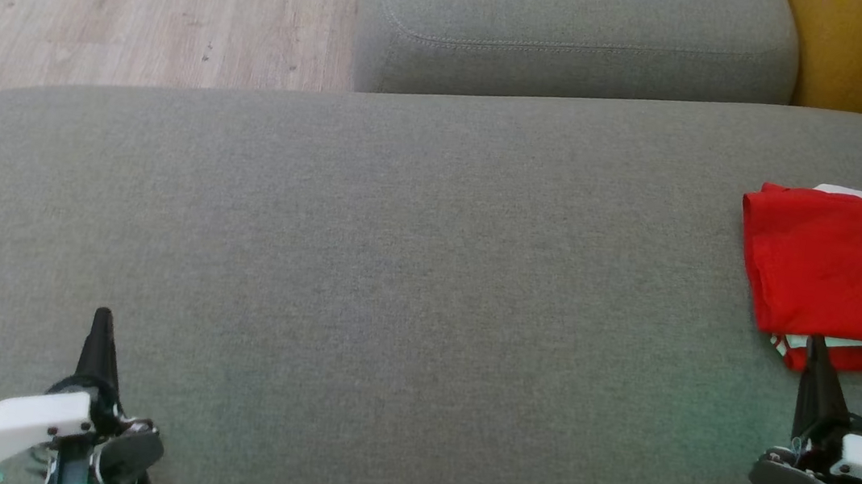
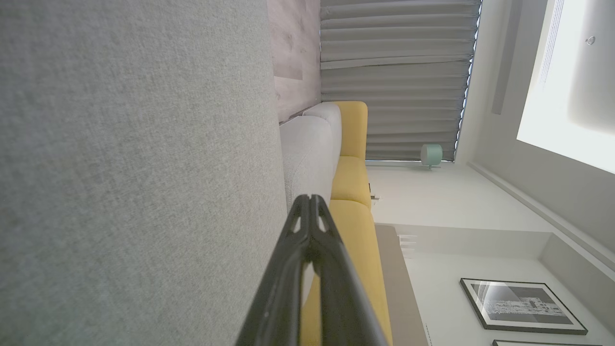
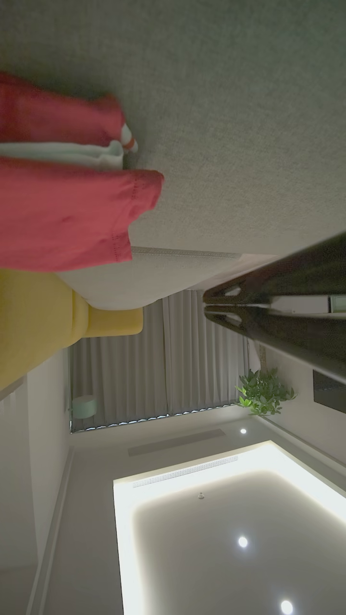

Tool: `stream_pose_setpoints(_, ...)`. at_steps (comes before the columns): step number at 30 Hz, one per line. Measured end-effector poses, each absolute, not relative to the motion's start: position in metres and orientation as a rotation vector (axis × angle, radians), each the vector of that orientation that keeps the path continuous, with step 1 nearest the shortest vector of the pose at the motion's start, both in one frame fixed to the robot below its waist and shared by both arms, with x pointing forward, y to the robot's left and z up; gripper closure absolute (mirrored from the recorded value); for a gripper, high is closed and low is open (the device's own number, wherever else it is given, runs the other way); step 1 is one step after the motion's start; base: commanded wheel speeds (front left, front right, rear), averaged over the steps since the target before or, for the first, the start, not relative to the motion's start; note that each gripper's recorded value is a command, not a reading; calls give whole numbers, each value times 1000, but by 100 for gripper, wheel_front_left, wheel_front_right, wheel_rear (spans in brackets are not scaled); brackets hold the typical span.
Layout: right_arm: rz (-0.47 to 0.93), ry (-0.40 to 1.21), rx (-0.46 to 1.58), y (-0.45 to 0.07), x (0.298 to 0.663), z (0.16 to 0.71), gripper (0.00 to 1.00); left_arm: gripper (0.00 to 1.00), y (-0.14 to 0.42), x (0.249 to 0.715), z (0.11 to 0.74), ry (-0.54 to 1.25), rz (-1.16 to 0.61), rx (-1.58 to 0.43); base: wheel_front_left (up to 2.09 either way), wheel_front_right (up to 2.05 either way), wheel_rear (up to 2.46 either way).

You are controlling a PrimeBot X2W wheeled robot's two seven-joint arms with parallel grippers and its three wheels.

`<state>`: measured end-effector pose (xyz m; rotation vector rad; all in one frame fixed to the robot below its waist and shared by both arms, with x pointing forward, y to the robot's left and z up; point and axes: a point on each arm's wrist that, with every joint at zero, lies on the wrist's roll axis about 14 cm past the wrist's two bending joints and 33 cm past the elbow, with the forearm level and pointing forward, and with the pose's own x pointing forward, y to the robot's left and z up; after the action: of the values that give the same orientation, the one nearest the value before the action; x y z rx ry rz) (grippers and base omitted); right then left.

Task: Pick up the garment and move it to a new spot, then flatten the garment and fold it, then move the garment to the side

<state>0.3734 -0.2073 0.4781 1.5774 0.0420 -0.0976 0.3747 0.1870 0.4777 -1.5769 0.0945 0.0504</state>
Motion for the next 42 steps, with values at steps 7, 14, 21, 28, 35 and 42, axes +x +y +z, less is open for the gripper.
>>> stream_pose_setpoints(7, -93, 47, 1578, -207, 373, 478, 100, 100, 187, 375, 478, 94, 50, -1578, 0, 0, 0)
stream_pose_setpoints(14, -93, 47, 1578, -207, 373, 478, 100, 100, 188, 375, 478, 92, 52, -1580, 0, 0, 0)
stream_pose_setpoints(21, -94, 46, 1579, -207, 373, 478, 100, 100, 187, 375, 478, 95, 49, -1580, 0, 0, 0)
stream_pose_setpoints(28, -96, 45, 1579, -208, 373, 478, 100, 100, 189, 375, 478, 90, 54, -1583, 0, 0, 0)
stream_pose_setpoints(35, -95, 46, 1580, -208, 373, 478, 100, 100, 189, 375, 478, 88, 55, -1585, 0, 0, 0)
stream_pose_setpoints(42, -92, 49, 1581, -208, 373, 478, 100, 100, 189, 375, 478, 87, 56, -1586, 0, 0, 0)
